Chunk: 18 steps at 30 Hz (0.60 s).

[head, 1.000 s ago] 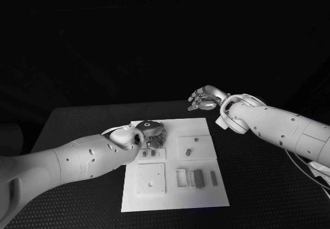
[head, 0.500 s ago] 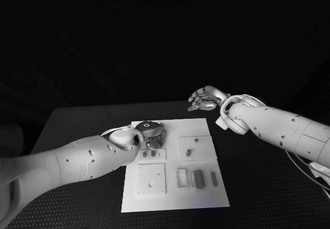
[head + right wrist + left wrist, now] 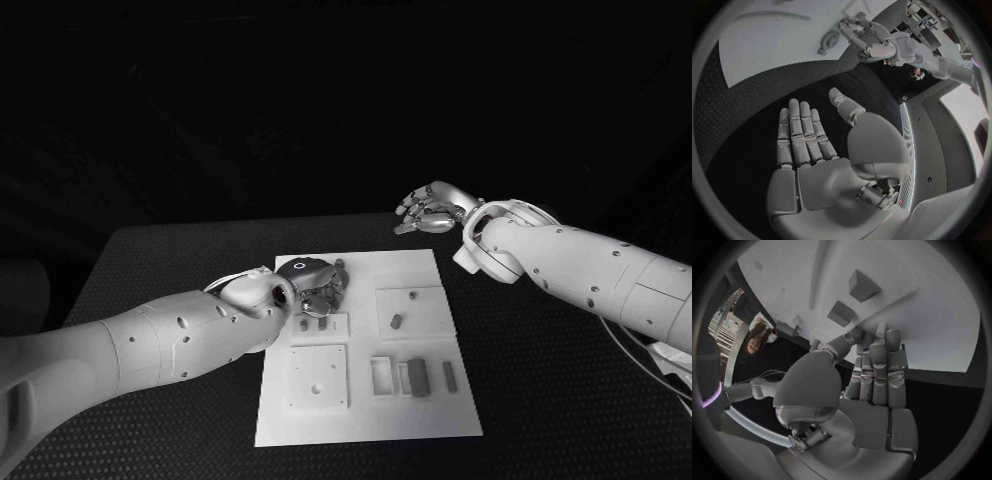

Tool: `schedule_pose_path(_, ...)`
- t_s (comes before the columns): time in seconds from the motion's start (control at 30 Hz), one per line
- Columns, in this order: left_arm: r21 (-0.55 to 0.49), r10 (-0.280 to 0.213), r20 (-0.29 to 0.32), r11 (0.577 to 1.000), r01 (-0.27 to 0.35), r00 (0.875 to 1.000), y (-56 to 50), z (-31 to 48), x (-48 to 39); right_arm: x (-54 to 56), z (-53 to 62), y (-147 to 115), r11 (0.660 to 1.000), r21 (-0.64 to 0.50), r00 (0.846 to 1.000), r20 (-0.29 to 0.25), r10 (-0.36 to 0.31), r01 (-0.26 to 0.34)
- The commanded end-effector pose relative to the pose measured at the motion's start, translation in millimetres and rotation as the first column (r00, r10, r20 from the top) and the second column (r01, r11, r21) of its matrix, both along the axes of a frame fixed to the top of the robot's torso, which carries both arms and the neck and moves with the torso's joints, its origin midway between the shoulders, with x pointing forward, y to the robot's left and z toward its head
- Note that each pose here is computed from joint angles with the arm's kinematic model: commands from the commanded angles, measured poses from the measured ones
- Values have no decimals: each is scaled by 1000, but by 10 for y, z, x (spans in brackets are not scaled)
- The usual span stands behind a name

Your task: Assemble the parts on the task board

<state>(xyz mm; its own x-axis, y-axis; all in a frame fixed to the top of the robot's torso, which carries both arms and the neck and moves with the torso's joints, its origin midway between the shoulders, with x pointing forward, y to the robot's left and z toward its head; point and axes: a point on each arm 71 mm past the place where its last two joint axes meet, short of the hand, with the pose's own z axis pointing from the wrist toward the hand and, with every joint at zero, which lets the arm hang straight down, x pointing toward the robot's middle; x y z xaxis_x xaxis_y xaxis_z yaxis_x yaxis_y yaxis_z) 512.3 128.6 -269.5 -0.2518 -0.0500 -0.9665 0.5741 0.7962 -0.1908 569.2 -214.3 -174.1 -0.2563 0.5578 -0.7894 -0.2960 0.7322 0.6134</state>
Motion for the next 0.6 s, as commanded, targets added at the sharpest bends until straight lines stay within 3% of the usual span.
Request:
schedule_pose_path(0.03, -32, -4, -11, 999, 4, 1000, 0, 21, -10, -6, 3, 14, 1000, 3, 1000, 3, 12, -12)
schedule_pose_path(0.3, -51, 13, -6, 999, -13, 1000, 73, 117, 17, -5, 1, -2, 1000, 1, 1000, 2, 10, -10)
schedule_pose_path(0.6, -67, 37, 3, 997, -37, 999, 162, 302, 64, -5, 1, -14, 1000, 1, 1000, 1, 8, -8)
